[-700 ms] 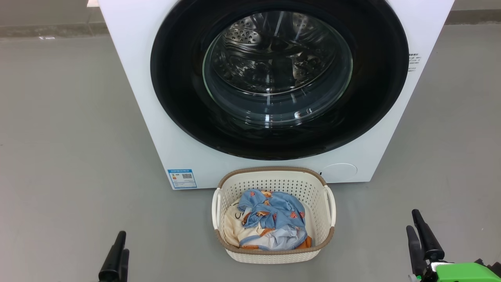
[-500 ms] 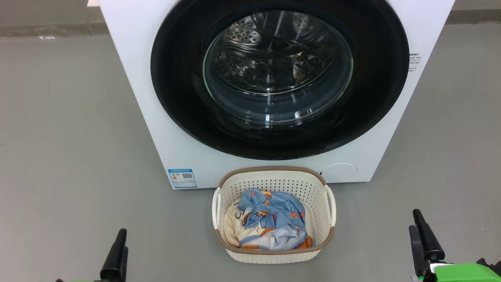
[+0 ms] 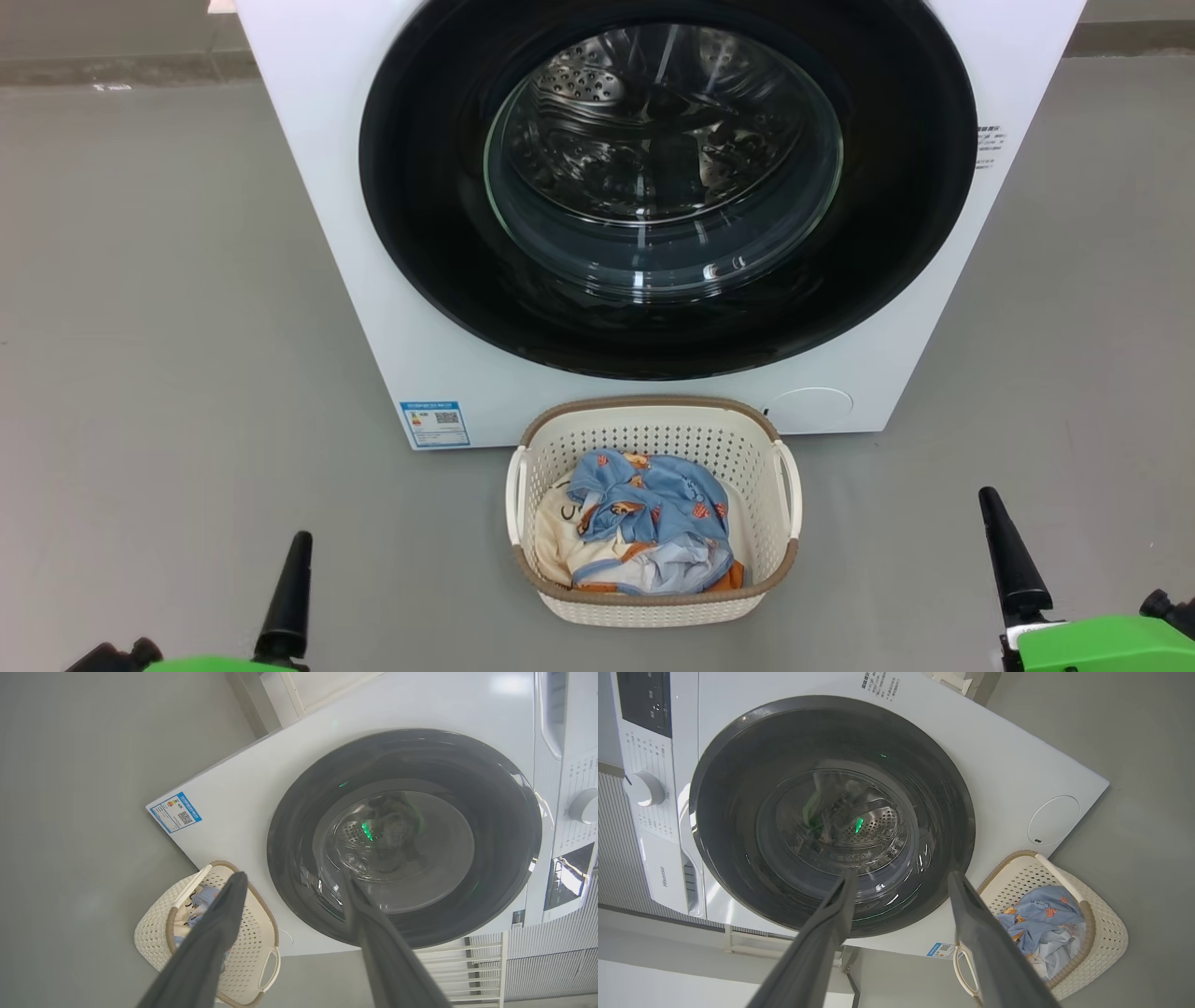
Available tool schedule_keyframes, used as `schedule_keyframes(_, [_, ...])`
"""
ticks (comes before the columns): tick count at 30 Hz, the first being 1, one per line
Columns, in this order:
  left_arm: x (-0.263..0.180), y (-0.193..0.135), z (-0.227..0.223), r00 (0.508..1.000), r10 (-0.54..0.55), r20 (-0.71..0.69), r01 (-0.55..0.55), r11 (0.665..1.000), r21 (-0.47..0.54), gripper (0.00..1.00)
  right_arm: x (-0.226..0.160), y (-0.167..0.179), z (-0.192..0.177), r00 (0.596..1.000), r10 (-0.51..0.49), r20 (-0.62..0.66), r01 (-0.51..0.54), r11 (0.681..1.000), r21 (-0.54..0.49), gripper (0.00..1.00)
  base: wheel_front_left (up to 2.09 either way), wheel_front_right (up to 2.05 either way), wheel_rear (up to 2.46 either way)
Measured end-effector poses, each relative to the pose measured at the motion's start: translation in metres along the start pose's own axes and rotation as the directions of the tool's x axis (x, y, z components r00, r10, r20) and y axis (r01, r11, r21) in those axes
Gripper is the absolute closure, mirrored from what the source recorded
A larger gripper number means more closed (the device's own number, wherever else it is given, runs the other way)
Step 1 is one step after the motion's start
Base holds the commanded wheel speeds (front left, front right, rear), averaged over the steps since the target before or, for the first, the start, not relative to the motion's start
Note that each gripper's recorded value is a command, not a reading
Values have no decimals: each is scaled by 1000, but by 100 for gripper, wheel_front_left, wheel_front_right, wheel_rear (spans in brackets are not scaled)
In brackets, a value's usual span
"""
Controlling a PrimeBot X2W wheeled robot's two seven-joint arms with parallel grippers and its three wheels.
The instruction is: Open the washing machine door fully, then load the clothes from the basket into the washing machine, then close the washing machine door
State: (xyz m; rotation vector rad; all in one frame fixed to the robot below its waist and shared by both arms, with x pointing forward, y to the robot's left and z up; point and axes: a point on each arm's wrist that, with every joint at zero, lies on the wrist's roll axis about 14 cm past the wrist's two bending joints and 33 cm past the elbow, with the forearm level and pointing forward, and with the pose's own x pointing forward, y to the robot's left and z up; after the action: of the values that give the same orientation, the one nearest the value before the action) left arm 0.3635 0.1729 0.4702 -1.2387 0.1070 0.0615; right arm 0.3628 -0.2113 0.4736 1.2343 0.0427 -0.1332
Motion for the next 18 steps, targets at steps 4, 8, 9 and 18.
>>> schedule_keyframes(4, [0, -2, -2, 1000, -7, -5, 8, 997, 71, 0, 1, 4, 0, 1000, 13, -1, -14, 997, -71, 0, 0, 0, 0])
schedule_keyframes(8, [1, -3, -4, 1000, -12, -9, 13, 991, 137, 0, 1, 8, -1, 1000, 28, -8, -29, 988, -153, 0, 0, 0, 0])
schedule_keyframes(9, [1, -4, -5, 1000, -14, -12, 15, 989, 149, 0, 1, 9, -1, 999, 32, -11, -33, 984, -176, 0, 0, 0, 0])
schedule_keyframes(18, [1, -7, -9, 999, -30, -25, 36, 946, 323, 0, 3, 14, -5, 998, 56, -40, -67, 930, -362, 0, 0, 0, 0])
